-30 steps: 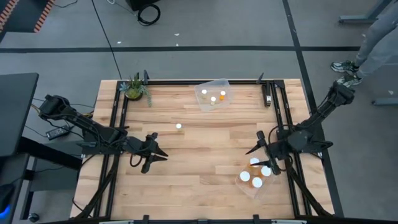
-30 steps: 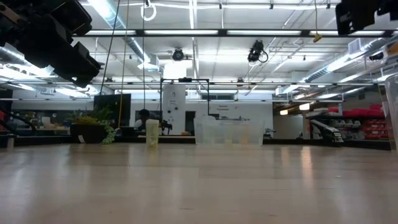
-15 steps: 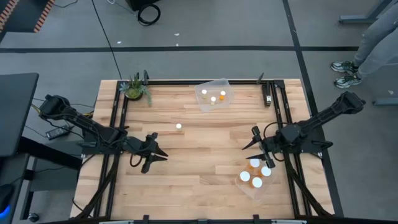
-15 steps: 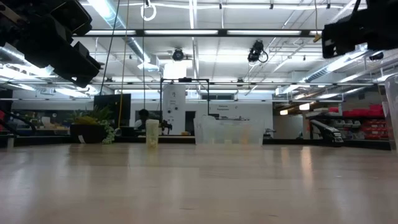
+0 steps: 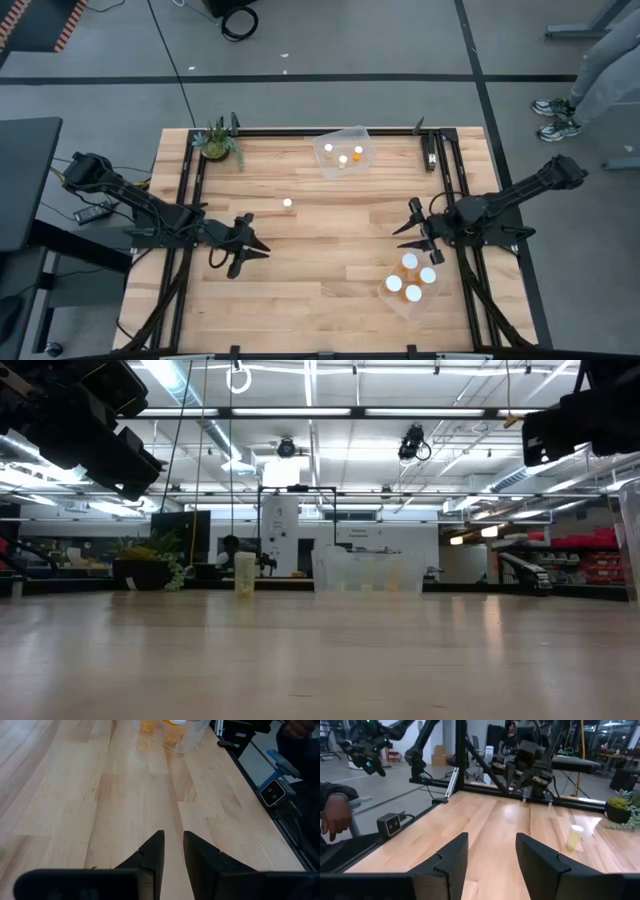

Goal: Pick and place medicine bottles into bin by pill shape (circle, oval)
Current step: Put the yellow pill bottle into the top transparent bin

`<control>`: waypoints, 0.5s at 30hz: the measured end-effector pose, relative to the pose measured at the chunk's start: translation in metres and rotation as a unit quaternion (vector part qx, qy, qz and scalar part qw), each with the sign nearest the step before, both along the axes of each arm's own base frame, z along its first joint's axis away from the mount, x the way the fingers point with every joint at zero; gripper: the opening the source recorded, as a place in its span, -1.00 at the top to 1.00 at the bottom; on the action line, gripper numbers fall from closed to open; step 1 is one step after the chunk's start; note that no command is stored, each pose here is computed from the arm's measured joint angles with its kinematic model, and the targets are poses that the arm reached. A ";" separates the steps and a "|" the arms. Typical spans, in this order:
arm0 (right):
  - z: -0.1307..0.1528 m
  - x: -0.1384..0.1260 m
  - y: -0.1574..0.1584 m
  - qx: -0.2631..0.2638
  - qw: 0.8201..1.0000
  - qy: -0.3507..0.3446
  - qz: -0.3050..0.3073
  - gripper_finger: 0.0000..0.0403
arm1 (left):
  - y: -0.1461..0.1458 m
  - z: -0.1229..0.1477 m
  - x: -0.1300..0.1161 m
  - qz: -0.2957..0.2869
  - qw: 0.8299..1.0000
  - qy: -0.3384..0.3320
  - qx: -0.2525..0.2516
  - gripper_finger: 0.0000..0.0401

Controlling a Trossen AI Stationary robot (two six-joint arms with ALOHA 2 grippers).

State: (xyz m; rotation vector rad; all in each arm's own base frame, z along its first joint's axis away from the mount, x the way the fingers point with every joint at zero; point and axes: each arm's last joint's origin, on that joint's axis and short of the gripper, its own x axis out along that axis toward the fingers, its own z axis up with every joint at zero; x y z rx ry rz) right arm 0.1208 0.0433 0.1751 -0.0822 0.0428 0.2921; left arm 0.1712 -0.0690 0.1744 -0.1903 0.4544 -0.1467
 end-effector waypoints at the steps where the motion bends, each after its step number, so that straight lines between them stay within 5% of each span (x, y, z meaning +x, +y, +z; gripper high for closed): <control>1: 0.001 -0.001 0.000 0.001 1.000 -0.003 0.001 0.15 | 0.000 0.000 0.000 0.000 1.000 0.000 0.000 0.60; 11: -0.011 -0.003 0.000 -0.008 1.000 -0.014 0.025 0.15 | 0.000 0.000 0.000 0.000 1.000 0.000 0.000 0.58; 15: -0.012 -0.003 0.000 0.033 0.999 0.007 0.023 0.15 | 0.000 0.000 0.000 0.000 1.000 0.000 0.000 0.61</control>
